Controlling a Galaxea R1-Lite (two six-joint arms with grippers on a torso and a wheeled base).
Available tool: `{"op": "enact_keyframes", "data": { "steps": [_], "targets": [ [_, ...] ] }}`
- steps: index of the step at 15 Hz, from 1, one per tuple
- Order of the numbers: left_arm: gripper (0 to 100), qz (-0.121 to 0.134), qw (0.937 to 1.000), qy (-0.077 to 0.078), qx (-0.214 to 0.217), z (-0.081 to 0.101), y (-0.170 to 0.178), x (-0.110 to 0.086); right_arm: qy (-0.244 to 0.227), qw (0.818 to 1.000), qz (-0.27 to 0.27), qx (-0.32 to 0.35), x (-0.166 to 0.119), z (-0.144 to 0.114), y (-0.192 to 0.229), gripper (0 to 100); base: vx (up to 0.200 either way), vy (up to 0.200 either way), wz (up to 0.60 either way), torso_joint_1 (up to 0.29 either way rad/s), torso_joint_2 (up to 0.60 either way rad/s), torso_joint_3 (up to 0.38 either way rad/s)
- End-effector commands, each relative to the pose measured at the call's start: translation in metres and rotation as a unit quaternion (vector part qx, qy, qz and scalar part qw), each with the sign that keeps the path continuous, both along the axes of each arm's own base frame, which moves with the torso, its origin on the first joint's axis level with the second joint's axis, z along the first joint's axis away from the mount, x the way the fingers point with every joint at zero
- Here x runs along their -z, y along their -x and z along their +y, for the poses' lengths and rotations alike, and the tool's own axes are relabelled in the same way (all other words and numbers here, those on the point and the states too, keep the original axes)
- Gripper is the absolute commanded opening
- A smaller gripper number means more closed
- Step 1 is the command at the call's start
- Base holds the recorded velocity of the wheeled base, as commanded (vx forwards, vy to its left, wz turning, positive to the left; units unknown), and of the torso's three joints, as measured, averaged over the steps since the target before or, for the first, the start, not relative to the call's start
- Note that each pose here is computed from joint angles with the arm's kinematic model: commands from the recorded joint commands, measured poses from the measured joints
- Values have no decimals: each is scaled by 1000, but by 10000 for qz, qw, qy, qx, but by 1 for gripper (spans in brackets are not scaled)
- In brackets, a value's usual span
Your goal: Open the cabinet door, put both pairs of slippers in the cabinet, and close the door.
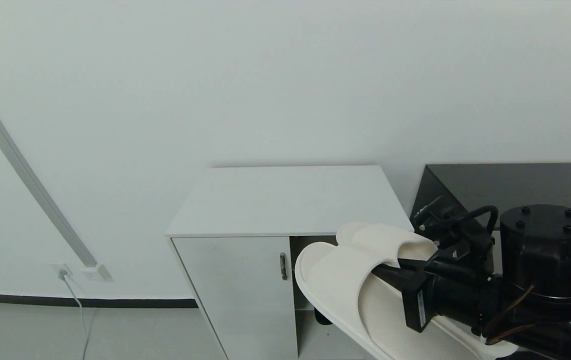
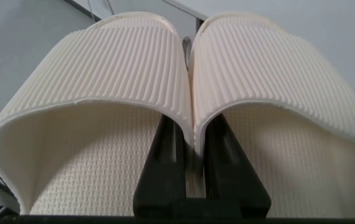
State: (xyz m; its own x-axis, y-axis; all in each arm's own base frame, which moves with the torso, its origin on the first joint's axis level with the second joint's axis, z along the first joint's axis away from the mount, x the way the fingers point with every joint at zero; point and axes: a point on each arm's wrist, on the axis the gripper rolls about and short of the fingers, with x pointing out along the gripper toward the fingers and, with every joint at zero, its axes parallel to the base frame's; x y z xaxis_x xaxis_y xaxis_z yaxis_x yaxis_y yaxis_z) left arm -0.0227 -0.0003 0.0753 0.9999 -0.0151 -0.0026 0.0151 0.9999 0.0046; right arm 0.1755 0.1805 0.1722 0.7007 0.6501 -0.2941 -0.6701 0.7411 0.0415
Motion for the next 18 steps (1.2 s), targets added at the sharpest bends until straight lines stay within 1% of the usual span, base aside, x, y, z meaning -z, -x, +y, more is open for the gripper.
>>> {"op": "enact_keyframes", "data": {
  "steps": [1, 5, 6, 14, 18],
  "targets": [
    [0, 3, 10000, 0, 1, 0, 0, 0, 22, 10000, 23, 2, 2, 0, -1, 0, 0, 0, 0, 0, 0, 0],
    [0, 3, 10000, 0, 1, 0, 0, 0, 37, 10000, 41, -13, 3, 0, 0, 0, 0, 0, 0, 0, 0, 0],
    [0, 3, 10000, 0, -7, 0, 0, 0, 37, 10000, 41, -6, 3, 0, -1, 0, 0, 0, 0, -115, 276, 149],
    [0, 3, 10000, 0, -7, 0, 0, 0, 114, 9999, 116, -6, 8, 1, -1, 0, 0, 0, 0, -157, 364, 203],
    [0, 3, 10000, 8, -7, 0, 0, 0, 130, 9998, 131, -13, 12, 2, -2, 0, 0, 0, 0, -214, 504, 290]
  ]
}}
